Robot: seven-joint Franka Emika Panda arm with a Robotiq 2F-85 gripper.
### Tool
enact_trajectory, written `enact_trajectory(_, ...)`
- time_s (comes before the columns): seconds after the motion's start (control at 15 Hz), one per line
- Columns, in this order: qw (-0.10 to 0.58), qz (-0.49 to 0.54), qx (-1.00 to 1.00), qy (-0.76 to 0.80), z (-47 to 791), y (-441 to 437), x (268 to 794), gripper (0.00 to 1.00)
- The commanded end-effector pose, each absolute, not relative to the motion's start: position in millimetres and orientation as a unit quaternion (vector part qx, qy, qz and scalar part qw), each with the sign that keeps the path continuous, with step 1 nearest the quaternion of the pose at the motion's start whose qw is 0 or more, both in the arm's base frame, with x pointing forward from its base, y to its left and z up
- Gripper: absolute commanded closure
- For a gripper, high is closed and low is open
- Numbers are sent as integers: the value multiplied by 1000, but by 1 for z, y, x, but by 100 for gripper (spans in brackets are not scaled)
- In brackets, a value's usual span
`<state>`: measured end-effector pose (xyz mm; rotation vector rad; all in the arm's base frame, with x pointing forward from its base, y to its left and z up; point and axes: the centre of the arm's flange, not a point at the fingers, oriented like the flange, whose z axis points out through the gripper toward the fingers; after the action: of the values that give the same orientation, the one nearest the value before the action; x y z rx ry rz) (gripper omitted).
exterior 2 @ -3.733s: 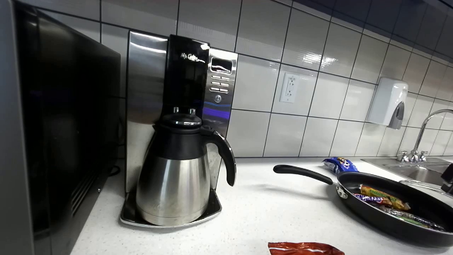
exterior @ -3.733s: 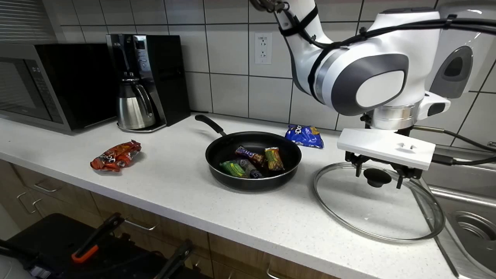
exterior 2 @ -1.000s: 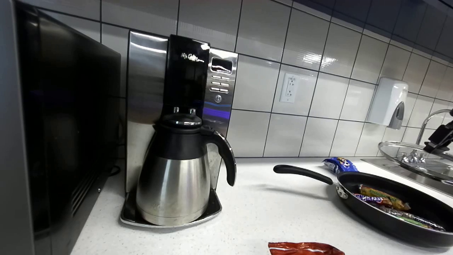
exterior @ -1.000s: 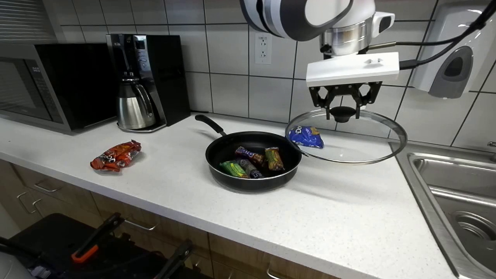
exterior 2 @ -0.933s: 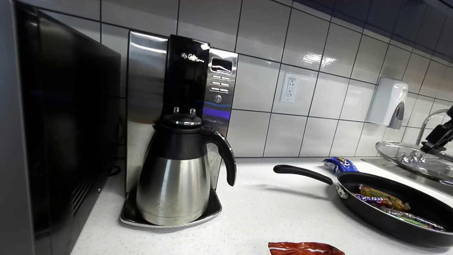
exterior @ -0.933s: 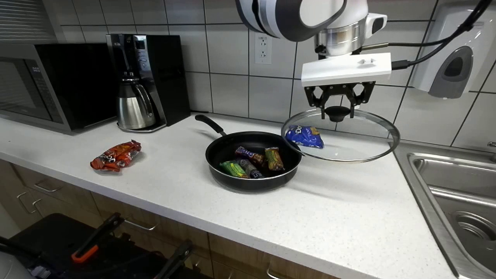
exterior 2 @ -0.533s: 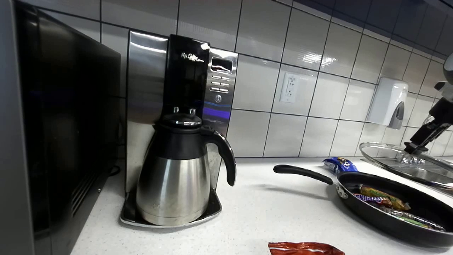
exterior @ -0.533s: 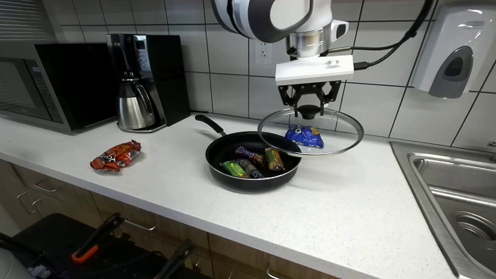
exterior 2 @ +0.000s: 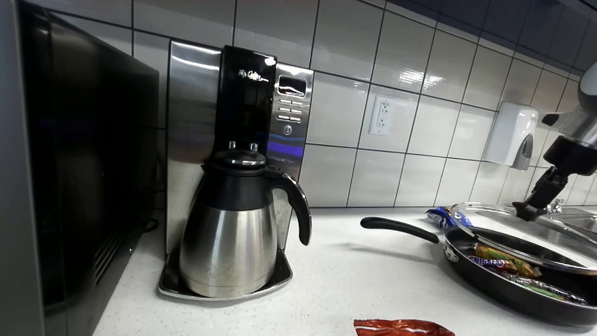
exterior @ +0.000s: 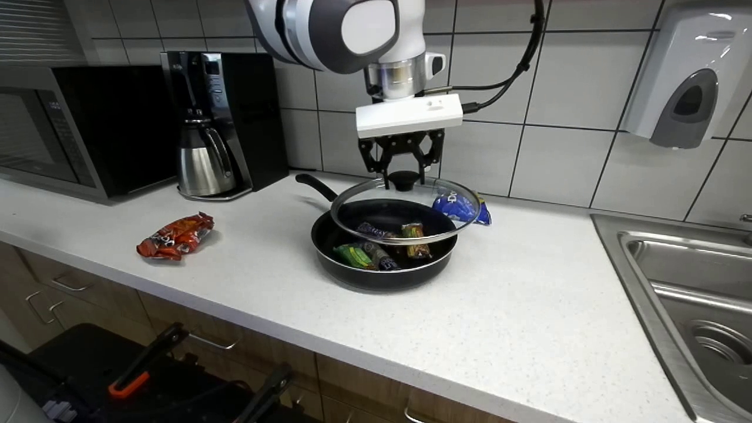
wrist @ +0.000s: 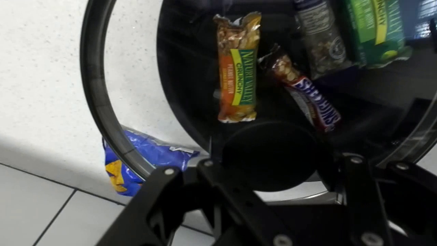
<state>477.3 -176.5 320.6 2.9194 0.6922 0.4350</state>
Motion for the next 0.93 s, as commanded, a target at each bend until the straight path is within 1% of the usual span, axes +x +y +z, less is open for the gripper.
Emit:
enact_trajectory(0.0,58,141,952,266,329,-156,465,61)
enact_trajectory(0.53,42,142,952,266,295,-149,472,61)
enact_trajectory(0.87,45,147,954,259,298,-152,469,61)
